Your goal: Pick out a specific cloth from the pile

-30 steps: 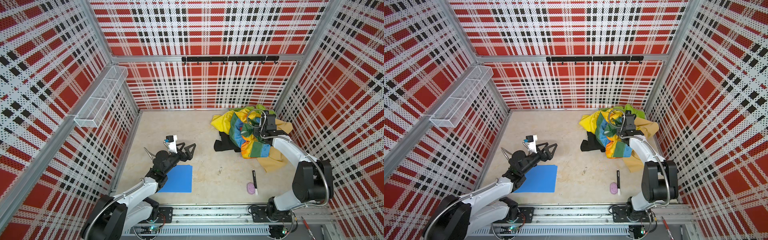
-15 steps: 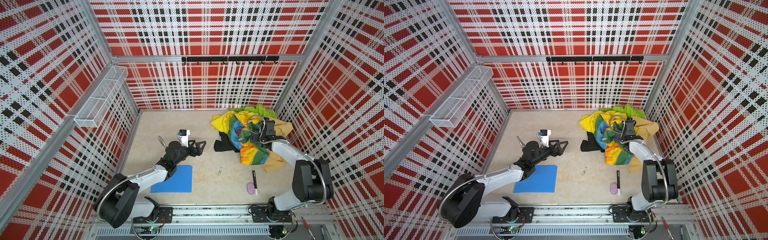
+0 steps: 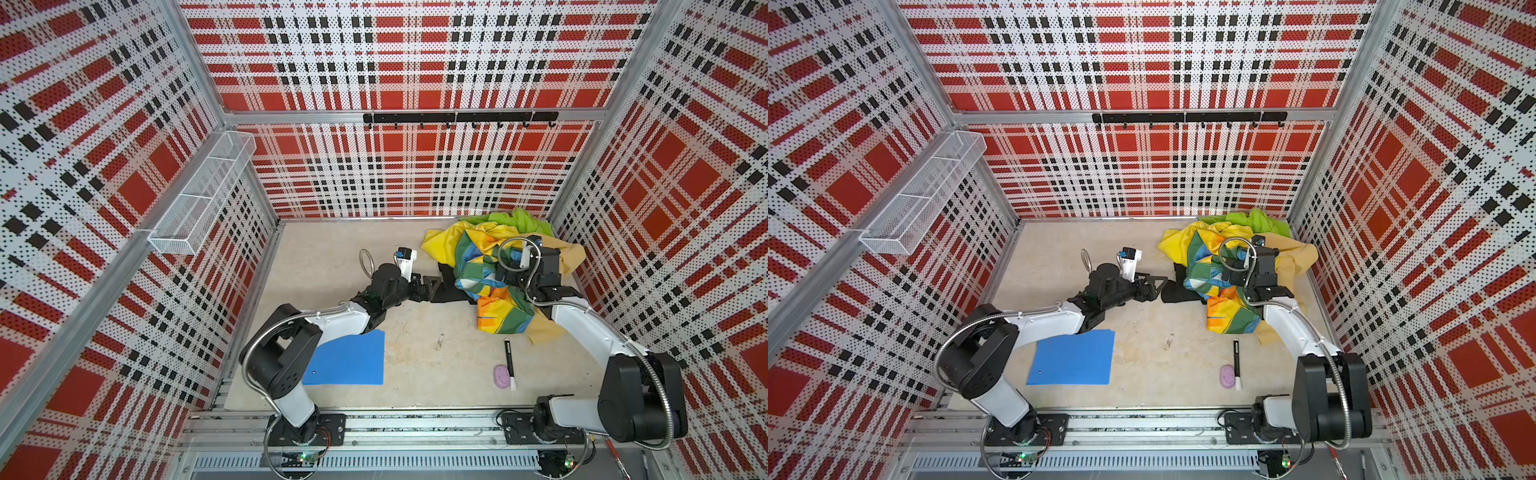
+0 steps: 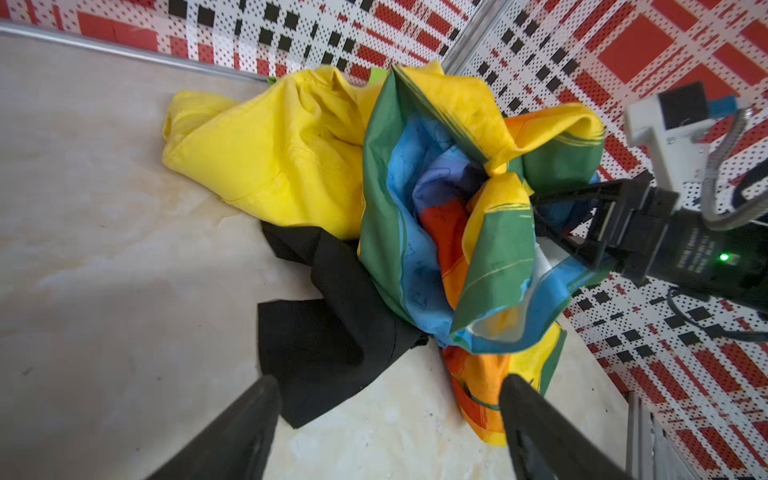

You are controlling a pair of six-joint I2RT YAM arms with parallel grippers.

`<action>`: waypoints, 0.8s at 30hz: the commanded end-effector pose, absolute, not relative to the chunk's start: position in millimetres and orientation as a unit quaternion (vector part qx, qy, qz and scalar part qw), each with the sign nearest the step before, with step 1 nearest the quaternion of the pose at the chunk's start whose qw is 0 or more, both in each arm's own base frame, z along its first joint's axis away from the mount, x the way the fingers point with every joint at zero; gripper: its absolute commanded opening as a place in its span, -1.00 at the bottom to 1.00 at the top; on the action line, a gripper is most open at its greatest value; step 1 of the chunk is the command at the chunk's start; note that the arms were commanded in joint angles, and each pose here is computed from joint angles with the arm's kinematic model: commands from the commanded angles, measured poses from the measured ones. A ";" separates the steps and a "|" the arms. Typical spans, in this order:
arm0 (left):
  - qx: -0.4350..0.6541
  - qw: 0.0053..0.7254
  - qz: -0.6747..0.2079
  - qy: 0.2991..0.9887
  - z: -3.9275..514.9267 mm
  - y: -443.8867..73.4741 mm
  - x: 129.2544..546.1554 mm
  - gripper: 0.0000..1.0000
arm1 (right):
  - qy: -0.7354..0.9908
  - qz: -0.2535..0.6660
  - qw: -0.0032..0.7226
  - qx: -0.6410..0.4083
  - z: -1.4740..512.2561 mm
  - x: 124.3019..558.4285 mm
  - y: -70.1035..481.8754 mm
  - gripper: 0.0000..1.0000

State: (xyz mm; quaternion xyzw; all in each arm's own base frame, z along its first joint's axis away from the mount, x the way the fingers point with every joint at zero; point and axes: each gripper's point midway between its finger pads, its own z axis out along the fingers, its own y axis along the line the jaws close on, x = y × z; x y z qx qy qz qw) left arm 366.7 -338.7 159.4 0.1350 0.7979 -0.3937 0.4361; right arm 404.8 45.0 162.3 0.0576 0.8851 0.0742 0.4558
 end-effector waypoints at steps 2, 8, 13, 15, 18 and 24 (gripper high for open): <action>0.132 0.433 -0.389 0.802 155.6 -349.3 374.6 0.69 | 0.888 0.096 0.449 0.012 152.8 417.1 87.4 1.00; 0.128 0.437 -0.380 0.805 151.4 -351.9 380.4 0.58 | 0.918 0.063 0.392 -0.007 108.4 440.9 105.8 1.00; 0.136 0.427 -0.387 0.805 143.1 -362.5 375.2 0.57 | 0.929 0.053 0.366 -0.016 81.0 463.0 118.8 0.97; 0.135 0.427 -0.390 0.804 142.1 -363.7 374.4 0.57 | 0.926 0.060 0.371 -0.010 81.7 473.5 123.1 0.96; 0.135 0.426 -0.393 0.804 140.1 -364.9 375.3 0.49 | 0.921 0.052 0.386 -0.003 91.6 494.3 124.1 0.82; 0.129 0.427 -0.382 0.810 130.7 -360.0 376.6 0.36 | 0.909 0.012 0.417 0.010 134.4 511.6 112.5 0.46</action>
